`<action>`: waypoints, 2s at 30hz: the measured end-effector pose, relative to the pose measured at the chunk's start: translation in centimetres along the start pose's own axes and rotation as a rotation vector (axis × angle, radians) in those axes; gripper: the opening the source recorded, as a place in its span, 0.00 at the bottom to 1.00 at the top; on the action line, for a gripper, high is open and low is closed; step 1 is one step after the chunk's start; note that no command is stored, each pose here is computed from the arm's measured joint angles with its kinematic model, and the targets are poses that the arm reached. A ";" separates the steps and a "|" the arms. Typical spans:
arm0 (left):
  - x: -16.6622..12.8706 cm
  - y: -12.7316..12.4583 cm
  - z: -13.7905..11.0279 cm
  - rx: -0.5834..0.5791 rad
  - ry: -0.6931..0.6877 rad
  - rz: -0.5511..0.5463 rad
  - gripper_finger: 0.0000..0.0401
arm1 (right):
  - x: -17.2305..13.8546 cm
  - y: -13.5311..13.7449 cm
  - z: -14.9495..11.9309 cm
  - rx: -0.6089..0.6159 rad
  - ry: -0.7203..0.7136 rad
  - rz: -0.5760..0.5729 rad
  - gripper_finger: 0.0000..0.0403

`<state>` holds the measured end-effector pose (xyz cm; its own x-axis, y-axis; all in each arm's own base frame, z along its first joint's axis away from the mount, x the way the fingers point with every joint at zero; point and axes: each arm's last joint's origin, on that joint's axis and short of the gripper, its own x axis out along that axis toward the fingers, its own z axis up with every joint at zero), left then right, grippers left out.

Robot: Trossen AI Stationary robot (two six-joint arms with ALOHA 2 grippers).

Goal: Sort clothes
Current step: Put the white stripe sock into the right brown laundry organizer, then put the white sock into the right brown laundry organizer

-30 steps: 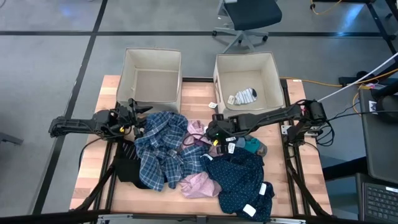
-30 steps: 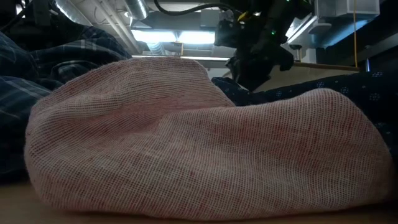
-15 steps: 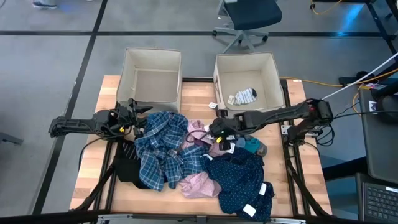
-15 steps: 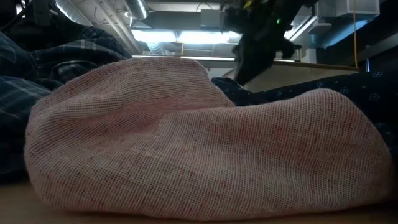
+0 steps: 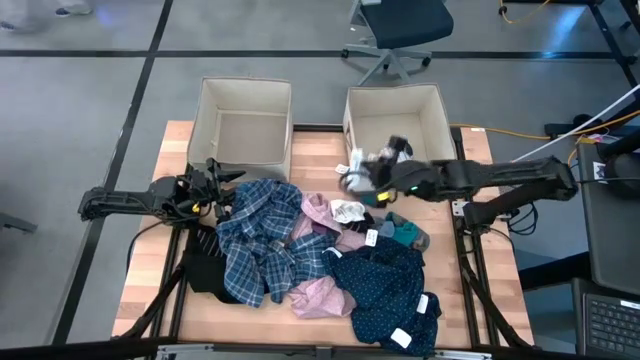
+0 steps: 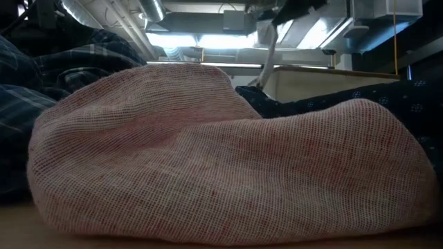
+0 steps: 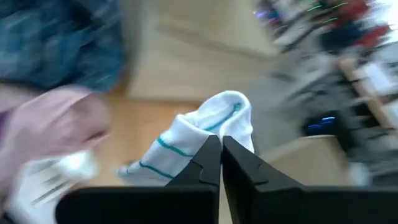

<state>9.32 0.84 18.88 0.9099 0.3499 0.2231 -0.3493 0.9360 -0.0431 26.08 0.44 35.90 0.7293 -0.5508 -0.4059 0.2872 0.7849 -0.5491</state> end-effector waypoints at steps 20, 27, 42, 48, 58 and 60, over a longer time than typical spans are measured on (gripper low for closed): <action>0.0 0.0 0.0 -0.019 0.000 0.000 0.43 | -1.4 -7.0 -6.1 0.216 0.330 -0.337 0.03; 0.0 0.0 0.0 -0.024 0.000 0.000 0.43 | 1.2 -7.3 -9.3 0.346 0.434 -0.233 0.04; 0.0 0.0 0.0 -0.023 0.001 0.000 0.43 | 3.1 -8.0 -10.9 0.512 0.501 -0.140 0.12; 0.0 0.0 0.0 -0.025 0.000 0.000 0.43 | 2.8 -8.2 -10.4 0.517 0.484 -0.106 0.36; 0.0 0.0 0.0 -0.027 -0.003 0.000 0.43 | 1.7 -6.5 -4.8 0.517 0.118 0.370 0.56; 0.0 0.0 0.0 -0.026 -0.003 0.000 0.43 | 2.0 -5.2 -3.8 0.456 0.064 0.415 0.56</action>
<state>9.31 0.84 18.92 0.9092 0.3499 0.2257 -0.3434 0.9367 -0.0689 23.66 -5.78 35.20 0.8027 -0.1780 -0.5692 0.2341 0.9719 0.0263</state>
